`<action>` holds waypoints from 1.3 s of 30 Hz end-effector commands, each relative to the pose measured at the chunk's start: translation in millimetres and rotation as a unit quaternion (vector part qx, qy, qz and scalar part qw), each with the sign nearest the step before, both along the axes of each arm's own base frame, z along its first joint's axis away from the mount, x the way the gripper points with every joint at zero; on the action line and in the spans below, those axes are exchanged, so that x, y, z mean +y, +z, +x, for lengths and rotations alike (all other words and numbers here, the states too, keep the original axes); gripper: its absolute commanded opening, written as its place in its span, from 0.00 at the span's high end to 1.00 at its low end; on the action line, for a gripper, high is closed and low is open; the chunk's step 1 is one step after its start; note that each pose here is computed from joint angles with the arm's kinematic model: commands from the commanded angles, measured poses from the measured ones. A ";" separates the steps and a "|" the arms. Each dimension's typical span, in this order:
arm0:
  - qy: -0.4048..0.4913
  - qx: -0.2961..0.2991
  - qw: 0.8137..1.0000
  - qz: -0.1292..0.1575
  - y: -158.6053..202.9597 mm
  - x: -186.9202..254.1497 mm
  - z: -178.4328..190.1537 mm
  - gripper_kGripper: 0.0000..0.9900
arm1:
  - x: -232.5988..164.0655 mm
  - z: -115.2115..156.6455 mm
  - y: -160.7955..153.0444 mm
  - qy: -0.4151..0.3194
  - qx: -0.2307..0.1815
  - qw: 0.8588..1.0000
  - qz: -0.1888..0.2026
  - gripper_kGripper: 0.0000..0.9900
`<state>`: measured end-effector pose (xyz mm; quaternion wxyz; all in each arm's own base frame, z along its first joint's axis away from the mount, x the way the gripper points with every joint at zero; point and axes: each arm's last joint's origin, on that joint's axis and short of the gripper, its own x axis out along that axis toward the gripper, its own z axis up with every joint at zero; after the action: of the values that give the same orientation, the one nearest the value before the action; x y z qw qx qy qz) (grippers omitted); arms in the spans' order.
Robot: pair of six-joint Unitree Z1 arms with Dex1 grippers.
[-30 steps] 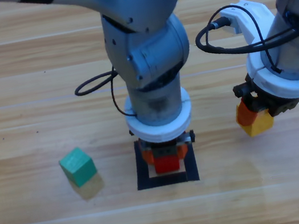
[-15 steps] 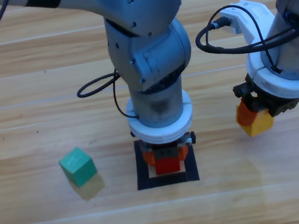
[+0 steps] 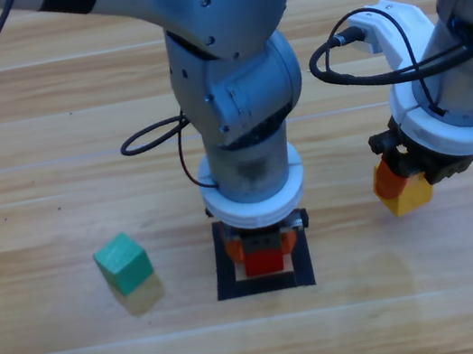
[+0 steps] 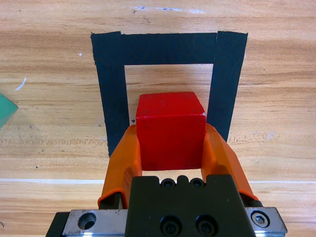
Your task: Stack the blocks in the rectangular block: red at the bottom, yellow in the middle, green on top
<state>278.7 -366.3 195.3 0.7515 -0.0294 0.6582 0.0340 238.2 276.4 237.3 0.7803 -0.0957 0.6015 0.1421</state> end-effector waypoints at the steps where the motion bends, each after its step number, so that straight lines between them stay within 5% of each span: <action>1: 0.006 0.010 1.000 0.024 -25.8 -2.7 -2.6 0.56 | -5.6 -0.6 -8.3 -0.004 0.007 1.000 -0.022 0.98; 14: 0.019 0.004 1.000 0.021 -21.1 -4.4 -7.9 0.20 | -5.7 -0.5 -8.3 -0.004 0.006 1.000 -0.022 0.98; 23: 0.023 -0.008 1.000 0.006 -5.7 -5.7 -11.8 0.13 | -5.5 -0.7 9.9 -0.020 -0.003 1.000 -0.001 0.98; 33: 0.029 -0.085 0.993 -0.072 104.3 29.2 -32.0 0.08 | 7.0 -8.2 14.2 -0.065 0.014 0.997 0.027 0.98; 39: 0.078 -0.104 0.988 -0.077 147.1 79.2 -37.5 0.08 | 29.5 -15.9 25.2 -0.070 0.015 0.997 0.034 0.98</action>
<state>246.5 -318.6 325.8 0.8057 -0.1236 0.5792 0.0116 238.7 282.9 251.9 0.7854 -0.0207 0.6120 0.0902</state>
